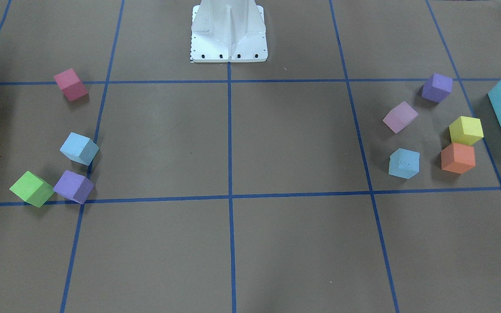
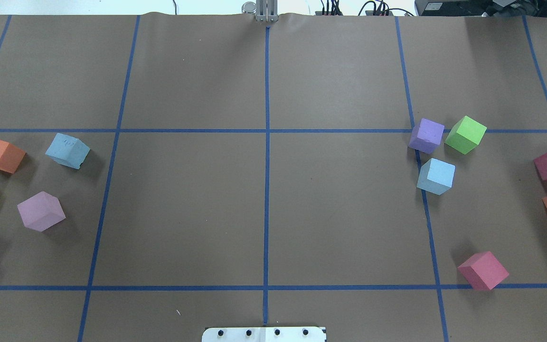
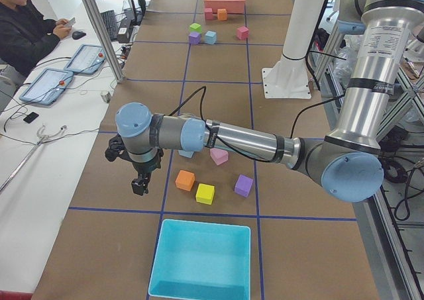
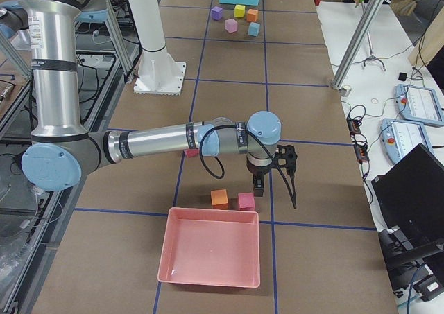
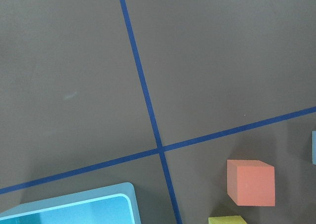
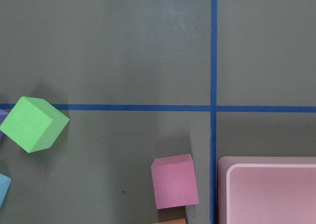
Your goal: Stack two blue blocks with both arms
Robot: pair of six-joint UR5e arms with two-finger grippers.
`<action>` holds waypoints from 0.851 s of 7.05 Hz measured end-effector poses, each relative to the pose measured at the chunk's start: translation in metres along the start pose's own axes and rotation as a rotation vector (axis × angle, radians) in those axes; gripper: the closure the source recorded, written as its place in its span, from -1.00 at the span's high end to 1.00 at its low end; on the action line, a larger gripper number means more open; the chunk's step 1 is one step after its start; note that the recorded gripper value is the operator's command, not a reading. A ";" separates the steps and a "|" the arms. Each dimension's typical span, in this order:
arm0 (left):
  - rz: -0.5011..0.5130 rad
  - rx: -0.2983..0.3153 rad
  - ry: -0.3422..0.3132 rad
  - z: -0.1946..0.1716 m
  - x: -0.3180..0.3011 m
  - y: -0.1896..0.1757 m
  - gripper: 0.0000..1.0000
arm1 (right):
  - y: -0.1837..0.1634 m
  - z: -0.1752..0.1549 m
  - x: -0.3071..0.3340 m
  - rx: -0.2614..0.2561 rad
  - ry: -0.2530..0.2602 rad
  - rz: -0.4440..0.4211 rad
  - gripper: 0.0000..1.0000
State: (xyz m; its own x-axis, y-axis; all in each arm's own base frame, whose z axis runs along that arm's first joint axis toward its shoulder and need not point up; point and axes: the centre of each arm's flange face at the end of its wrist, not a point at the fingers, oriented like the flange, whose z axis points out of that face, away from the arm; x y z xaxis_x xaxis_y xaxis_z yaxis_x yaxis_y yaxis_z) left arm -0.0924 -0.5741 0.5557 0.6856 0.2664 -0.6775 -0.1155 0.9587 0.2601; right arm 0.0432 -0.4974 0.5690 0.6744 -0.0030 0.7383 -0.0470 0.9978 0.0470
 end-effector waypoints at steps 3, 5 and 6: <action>0.022 0.011 -0.047 -0.011 0.007 -0.003 1.00 | -0.017 0.000 -0.003 0.108 -0.003 -0.119 1.00; 0.029 0.017 -0.055 -0.017 0.012 -0.003 1.00 | -0.027 0.027 -0.021 0.151 -0.021 -0.249 1.00; 0.016 0.022 -0.056 -0.019 0.014 -0.004 1.00 | -0.031 0.036 -0.052 0.116 -0.031 -0.266 1.00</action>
State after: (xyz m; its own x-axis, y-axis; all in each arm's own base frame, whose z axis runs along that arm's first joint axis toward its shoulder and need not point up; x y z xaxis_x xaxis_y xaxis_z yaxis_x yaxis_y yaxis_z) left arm -0.0958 -0.5721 0.5319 0.7232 0.2746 -0.6337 -0.1112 0.9519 0.2857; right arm -0.0166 -0.5302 0.5531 0.6514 -0.2676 0.7100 0.0431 0.9473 0.3175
